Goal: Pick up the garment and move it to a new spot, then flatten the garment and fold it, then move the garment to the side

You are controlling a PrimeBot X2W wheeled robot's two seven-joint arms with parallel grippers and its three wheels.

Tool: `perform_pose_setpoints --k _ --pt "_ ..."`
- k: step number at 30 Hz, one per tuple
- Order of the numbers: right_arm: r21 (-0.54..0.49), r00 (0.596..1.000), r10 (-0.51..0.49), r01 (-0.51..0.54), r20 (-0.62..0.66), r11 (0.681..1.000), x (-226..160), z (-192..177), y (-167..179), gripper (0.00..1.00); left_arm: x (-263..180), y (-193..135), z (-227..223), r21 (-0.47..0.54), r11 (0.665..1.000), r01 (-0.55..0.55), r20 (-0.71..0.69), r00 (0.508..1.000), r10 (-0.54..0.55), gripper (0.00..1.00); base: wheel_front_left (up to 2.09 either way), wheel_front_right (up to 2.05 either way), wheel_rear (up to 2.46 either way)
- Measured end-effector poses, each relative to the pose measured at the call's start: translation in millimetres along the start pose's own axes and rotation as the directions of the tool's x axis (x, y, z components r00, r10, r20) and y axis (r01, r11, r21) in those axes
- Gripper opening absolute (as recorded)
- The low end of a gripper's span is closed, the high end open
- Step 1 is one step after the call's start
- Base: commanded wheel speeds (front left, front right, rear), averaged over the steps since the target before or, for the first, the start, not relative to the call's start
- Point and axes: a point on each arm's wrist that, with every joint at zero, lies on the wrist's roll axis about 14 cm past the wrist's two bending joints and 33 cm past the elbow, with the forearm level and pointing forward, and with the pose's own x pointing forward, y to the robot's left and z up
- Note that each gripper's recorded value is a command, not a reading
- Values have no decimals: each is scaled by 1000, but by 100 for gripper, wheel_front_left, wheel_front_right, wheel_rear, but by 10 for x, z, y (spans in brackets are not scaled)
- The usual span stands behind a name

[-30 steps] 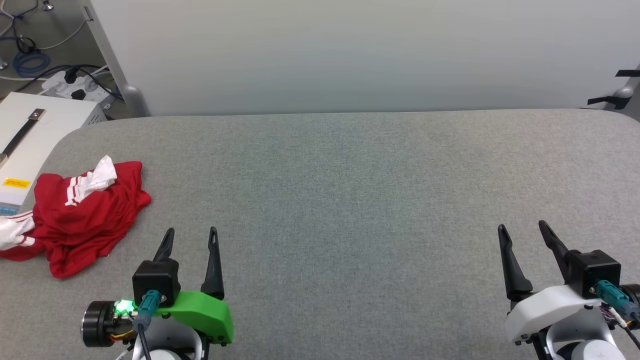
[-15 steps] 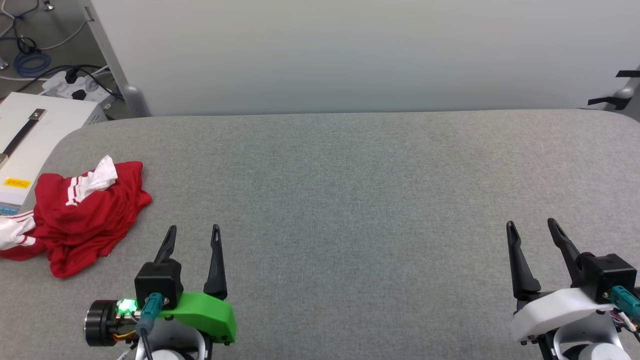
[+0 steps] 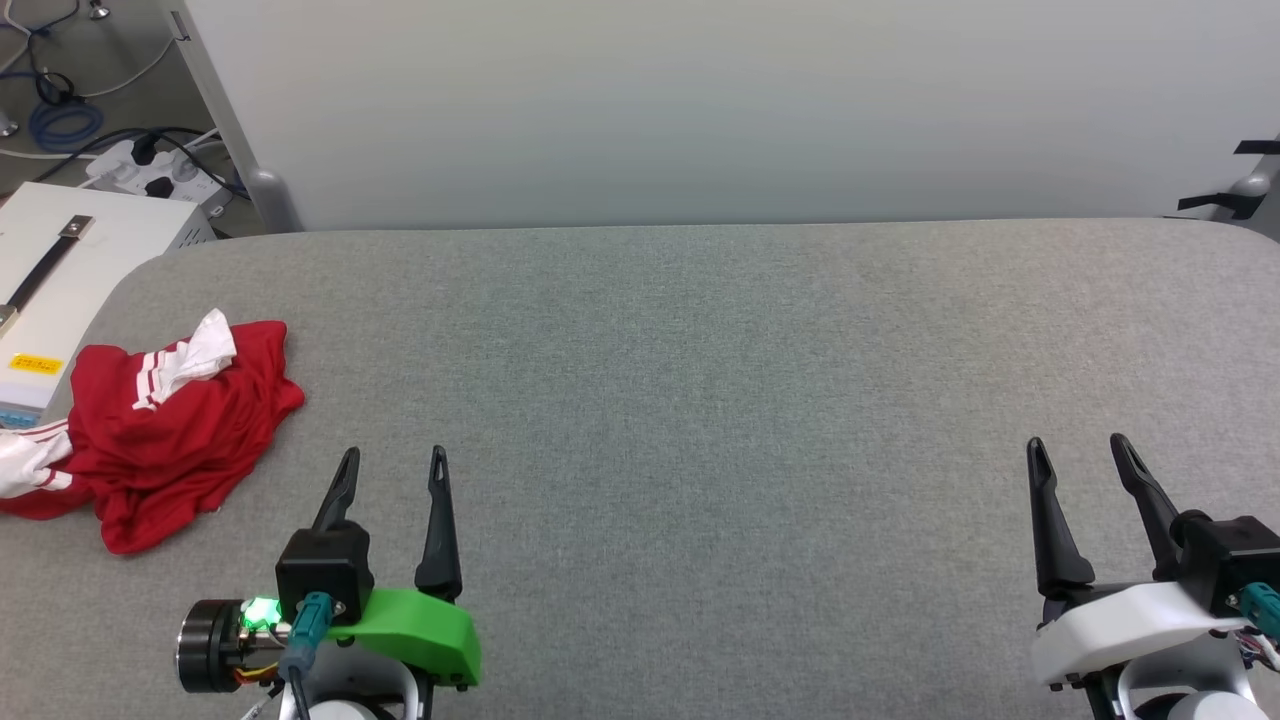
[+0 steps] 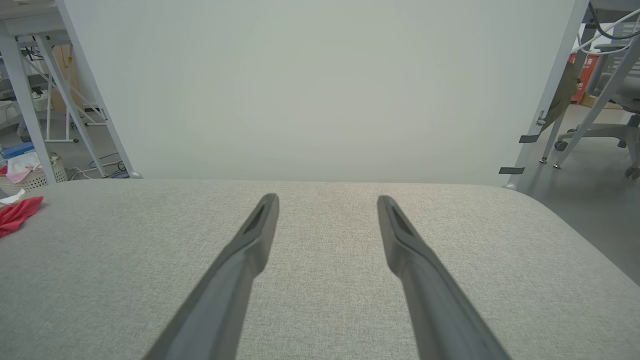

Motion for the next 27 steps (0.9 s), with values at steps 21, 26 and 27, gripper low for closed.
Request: perform_pose_setpoints --k 21,26,27 --pt "23 1000 -12 12 28 1000 -98 18 -29 100 -50 -53 22 -10 1000 5 31 1000 -5 100 0 0 0" --pt "27 999 -12 11 40 1000 -103 36 -25 100 -63 -58 28 -13 1000 4 38 999 -3 100 0 0 0" --pt "29 999 -12 11 42 1000 -106 38 -24 100 -65 -59 30 -13 1000 4 40 999 -3 100 0 0 0"
